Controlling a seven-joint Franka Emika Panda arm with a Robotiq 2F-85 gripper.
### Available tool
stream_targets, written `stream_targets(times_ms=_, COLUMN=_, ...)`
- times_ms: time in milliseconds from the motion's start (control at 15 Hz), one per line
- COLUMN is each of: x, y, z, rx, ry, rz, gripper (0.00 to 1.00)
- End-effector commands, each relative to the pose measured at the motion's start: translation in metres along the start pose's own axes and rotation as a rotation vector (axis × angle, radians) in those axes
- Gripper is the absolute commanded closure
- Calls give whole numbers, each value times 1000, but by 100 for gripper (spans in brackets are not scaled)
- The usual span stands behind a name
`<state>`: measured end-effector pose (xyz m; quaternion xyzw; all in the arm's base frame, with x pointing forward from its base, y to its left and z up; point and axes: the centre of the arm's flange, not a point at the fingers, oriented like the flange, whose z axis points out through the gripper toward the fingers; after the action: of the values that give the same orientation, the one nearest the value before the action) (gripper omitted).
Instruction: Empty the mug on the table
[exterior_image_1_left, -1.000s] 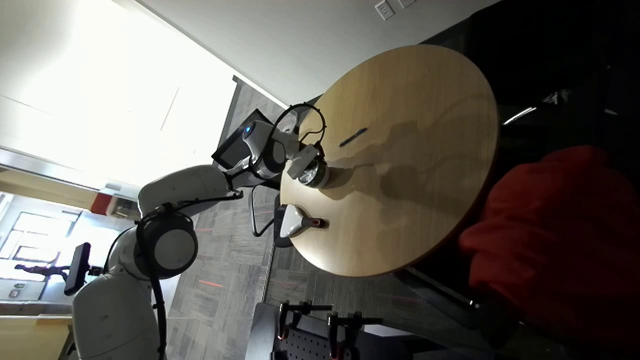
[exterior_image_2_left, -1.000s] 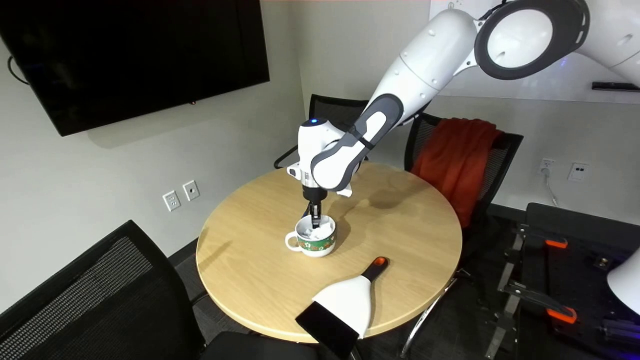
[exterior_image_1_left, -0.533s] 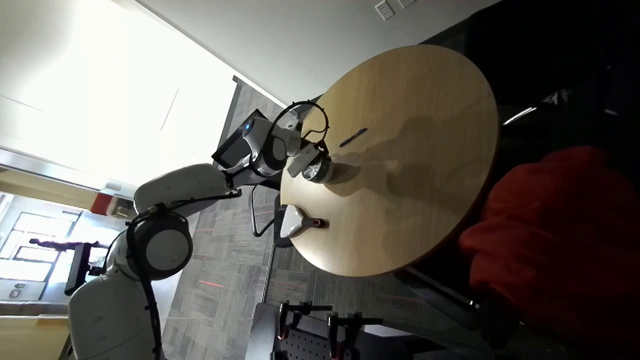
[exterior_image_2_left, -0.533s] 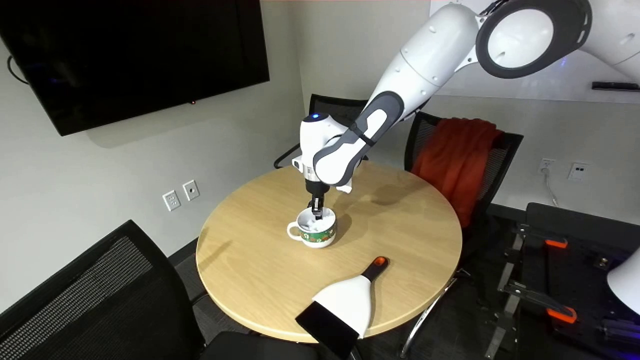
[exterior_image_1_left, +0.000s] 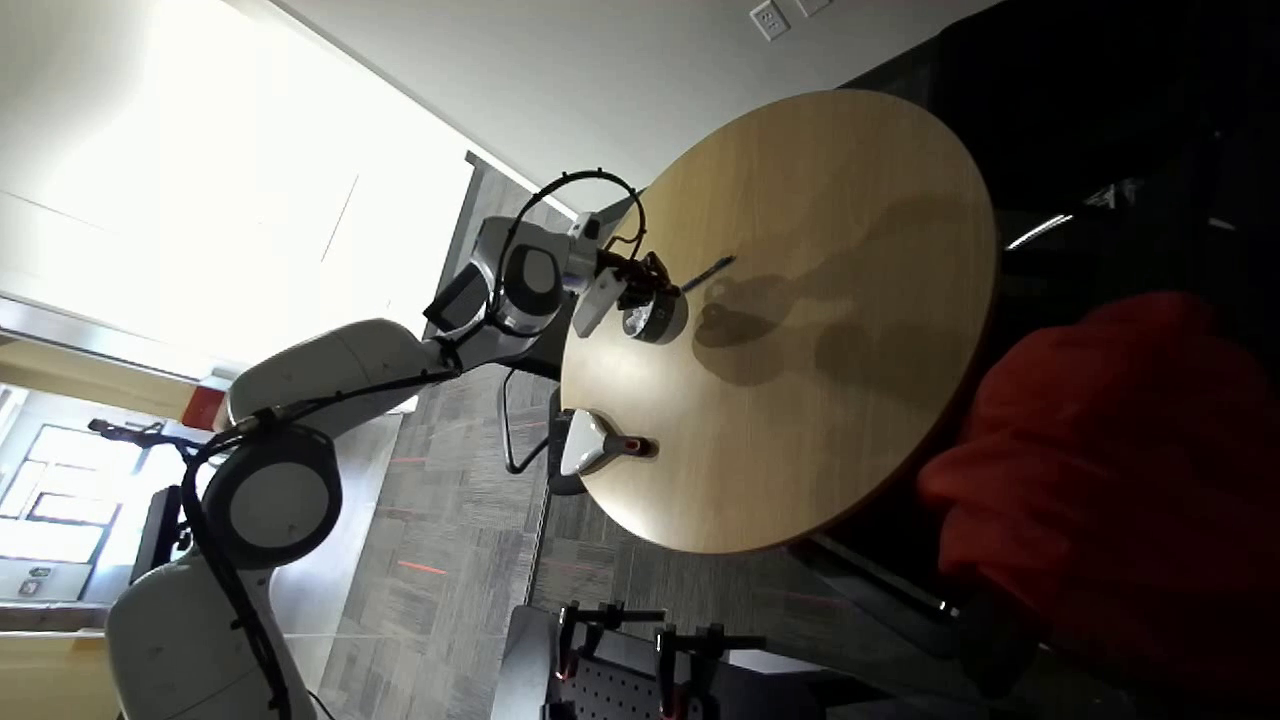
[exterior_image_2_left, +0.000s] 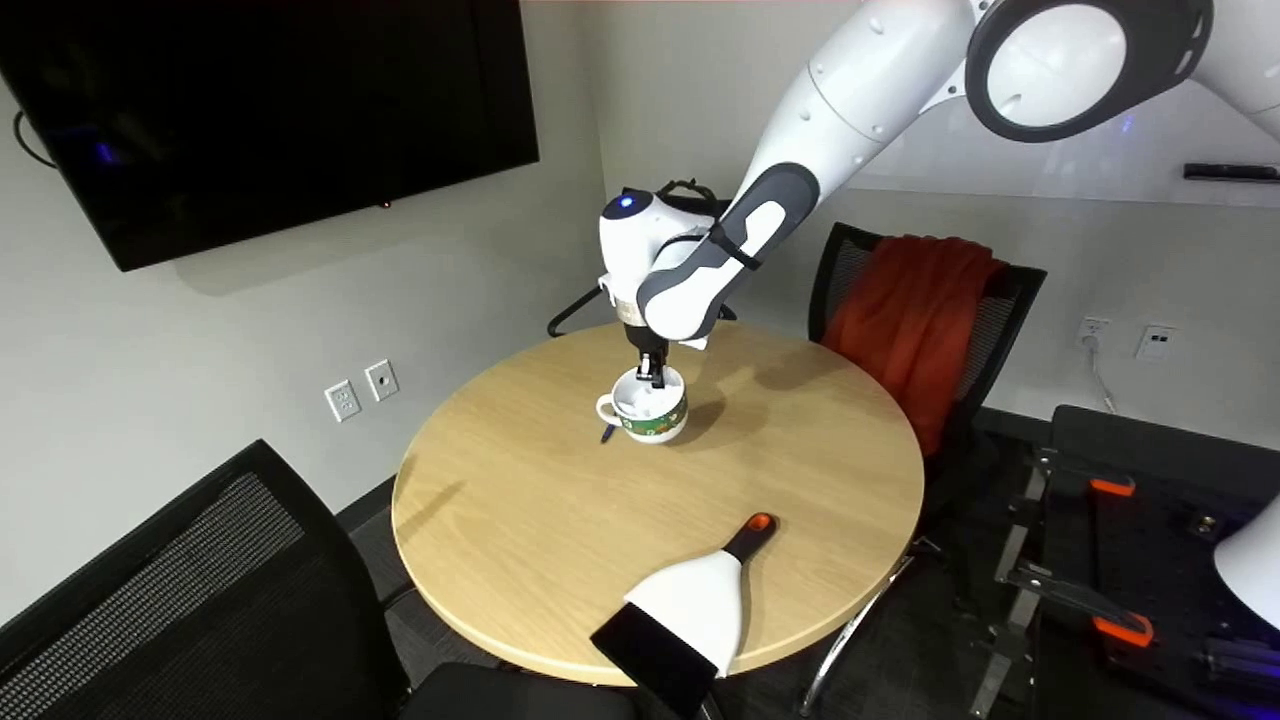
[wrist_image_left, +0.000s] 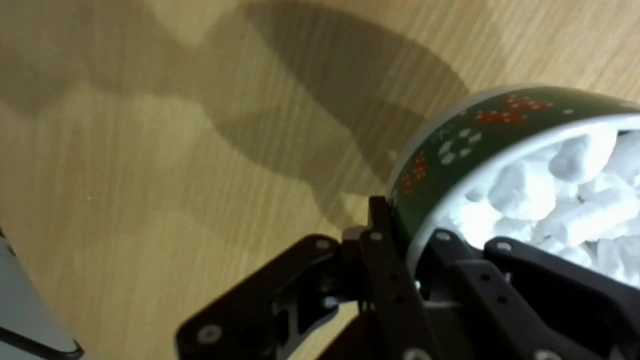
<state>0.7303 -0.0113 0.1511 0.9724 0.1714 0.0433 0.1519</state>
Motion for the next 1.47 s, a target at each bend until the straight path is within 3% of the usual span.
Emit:
stream_targets(times_ms=0, x=-15, y=4, z=-39, rx=-162, ry=-118, rz=35, gripper=97)
stream_targets(times_ms=333, x=-35, y=13, z=-57, rx=-424, ry=-246, rz=88, gripper=97)
stream_targets(times_ms=467, x=-42, y=18, z=-60, rx=-490, ry=-300, rz=102, gripper=97)
stream_targets(times_ms=533, x=-43, y=21, z=-58, rx=-488, ry=-325, rz=88, gripper=97)
stream_targets(times_ms=600, x=-29, y=16, z=-36, rx=-461, ry=-289, rz=83, gripper=90)
stream_targets(times_ms=933, x=-34, y=18, z=-36, rx=-473, ry=-316, rz=82, gripper=90)
stream_targets(times_ms=1000, x=-34, y=18, z=-36, rx=-473, ry=-316, rz=82, gripper=97)
stream_targets(times_ms=1133, x=-39, y=6, z=-35, rx=-617, ry=-328, rz=95, gripper=97)
stream_targets(times_ms=1400, x=-46, y=-14, z=-25, rx=-826, ry=-314, rz=82, gripper=97)
